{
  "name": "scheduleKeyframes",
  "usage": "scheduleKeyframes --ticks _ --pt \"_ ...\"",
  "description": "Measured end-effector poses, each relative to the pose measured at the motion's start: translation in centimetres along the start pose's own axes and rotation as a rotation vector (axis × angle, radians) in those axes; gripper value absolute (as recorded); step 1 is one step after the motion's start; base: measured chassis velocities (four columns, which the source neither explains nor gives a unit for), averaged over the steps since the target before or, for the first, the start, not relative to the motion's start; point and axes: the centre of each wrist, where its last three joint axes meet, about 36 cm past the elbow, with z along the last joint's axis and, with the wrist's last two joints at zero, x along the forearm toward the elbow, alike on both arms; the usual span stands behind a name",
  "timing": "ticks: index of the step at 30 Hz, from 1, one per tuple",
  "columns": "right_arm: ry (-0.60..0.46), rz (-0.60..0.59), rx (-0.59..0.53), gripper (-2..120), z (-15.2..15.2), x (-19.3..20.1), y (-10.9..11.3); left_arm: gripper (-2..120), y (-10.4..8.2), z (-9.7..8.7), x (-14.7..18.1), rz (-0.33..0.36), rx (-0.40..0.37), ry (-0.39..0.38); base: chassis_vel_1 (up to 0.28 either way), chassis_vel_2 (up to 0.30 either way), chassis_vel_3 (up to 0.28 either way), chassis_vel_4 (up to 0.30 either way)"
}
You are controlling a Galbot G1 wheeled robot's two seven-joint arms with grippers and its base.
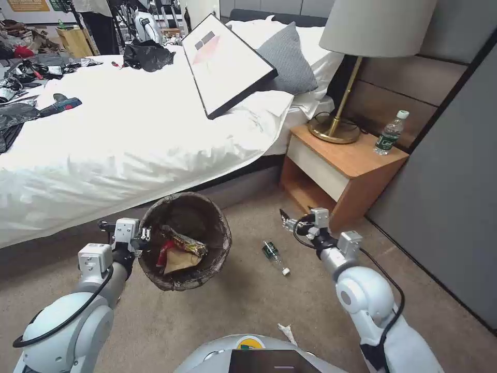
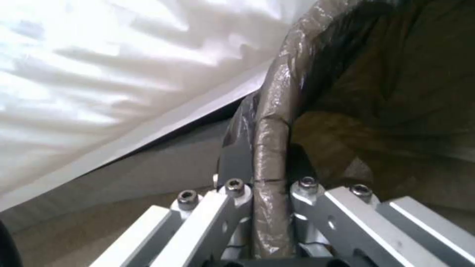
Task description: Pick up the trash bin, then pick up the garbage from the floor and place it into the trash bin.
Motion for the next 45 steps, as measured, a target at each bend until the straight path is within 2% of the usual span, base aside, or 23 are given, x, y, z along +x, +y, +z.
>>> scheduleKeyframes --ticks 8,10,19,24,26,34,45 --pt "0.135 -0.072 0.019 100 2.5 -3.5 -1.3 3 0.0 0.1 0.0 -0.001 0.002 0.009 0.000 0.000 0.000 0.000" --pt "0.188 -0.097 0.020 100 4.0 -4.6 -2.2 3 0.0 0.1 0.0 -0.002 0.003 0.010 0.000 0.000 0.000 0.000" --pt "0.284 -0.138 0.004 100 6.8 -7.4 -3.9 3 0.0 0.4 0.2 -0.007 0.009 0.024 0.000 0.000 0.000 0.000" --pt "0.314 -0.136 0.003 100 7.7 -8.9 -4.2 3 0.0 0.4 0.2 -0.007 0.009 0.026 0.000 0.000 0.000 0.000" --pt "0.356 -0.121 -0.001 100 8.9 -10.7 -5.0 3 0.0 0.5 0.2 -0.007 0.009 0.027 0.000 0.000 0.000 0.000" --pt "0.424 -0.069 -0.006 100 11.0 -12.3 -6.4 3 -0.1 0.6 0.3 -0.012 0.015 0.030 0.000 0.000 0.000 0.000" --pt "0.471 -0.038 -0.021 100 13.5 -14.2 -6.9 3 -0.1 0.5 0.2 -0.015 0.018 0.027 0.000 0.000 0.000 0.000"
